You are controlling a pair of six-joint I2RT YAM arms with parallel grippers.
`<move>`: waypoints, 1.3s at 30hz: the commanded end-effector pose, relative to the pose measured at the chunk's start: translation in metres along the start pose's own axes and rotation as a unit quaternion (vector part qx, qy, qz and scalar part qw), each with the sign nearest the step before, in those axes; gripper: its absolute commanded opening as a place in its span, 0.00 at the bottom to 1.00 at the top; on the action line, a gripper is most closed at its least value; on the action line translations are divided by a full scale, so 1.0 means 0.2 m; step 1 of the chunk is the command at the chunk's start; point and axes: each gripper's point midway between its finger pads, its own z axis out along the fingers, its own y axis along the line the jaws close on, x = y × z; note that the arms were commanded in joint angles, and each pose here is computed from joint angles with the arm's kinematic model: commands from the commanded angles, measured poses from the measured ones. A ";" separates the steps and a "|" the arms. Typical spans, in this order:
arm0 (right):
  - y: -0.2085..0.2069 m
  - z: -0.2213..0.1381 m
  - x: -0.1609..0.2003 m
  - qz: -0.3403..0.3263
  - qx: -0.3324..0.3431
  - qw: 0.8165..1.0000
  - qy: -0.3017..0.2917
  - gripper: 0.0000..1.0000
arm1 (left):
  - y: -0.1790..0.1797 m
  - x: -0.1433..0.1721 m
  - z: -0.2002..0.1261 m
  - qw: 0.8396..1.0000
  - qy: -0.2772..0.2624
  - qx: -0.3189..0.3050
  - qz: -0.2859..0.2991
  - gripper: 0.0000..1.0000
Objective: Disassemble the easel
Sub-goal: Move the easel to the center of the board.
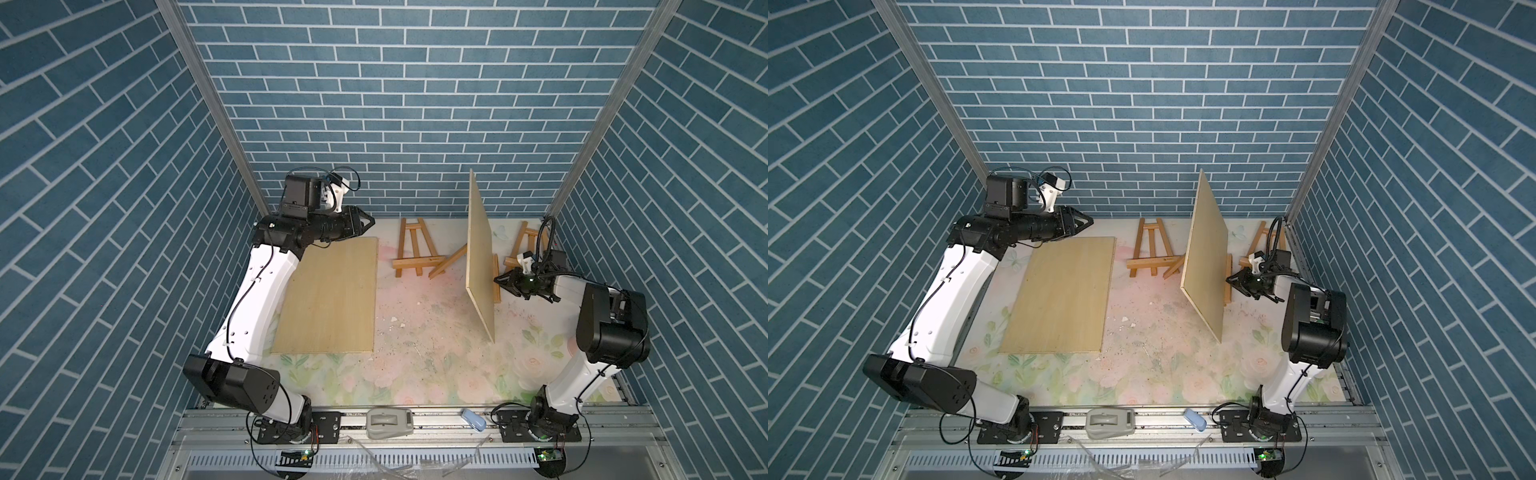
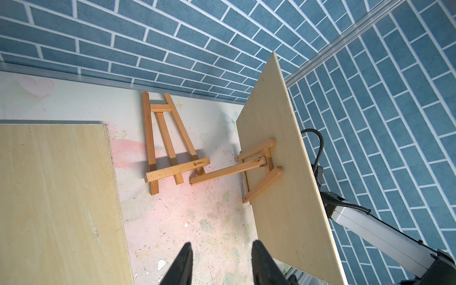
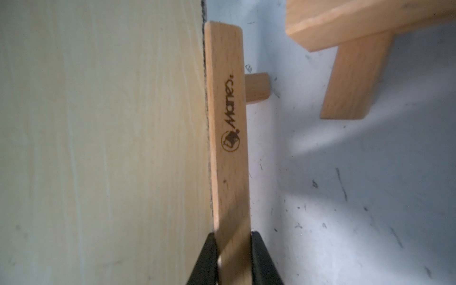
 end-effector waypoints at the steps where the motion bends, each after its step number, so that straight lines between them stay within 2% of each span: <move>1: -0.03 -0.03 0.14 0.036 0.015 0.999 0.030 0.13 | -0.02 0.00 0.00 1.000 0.002 0.004 0.004 0.41; 12: 0.04 -0.08 0.35 0.030 0.005 0.996 0.079 0.10 | -0.09 -0.02 0.01 1.000 0.001 0.015 0.012 0.41; 21: 0.16 -0.01 0.54 0.009 0.001 0.990 0.141 0.10 | -0.18 0.00 0.03 0.999 0.016 0.017 0.028 0.41; 31: 0.20 0.04 0.73 0.004 0.011 0.982 0.188 0.10 | -0.31 0.03 0.03 0.998 0.025 0.037 0.035 0.42; 39: 0.27 0.07 0.72 -0.021 0.030 0.983 0.182 0.10 | -0.41 0.17 0.08 0.994 0.100 0.005 0.053 0.41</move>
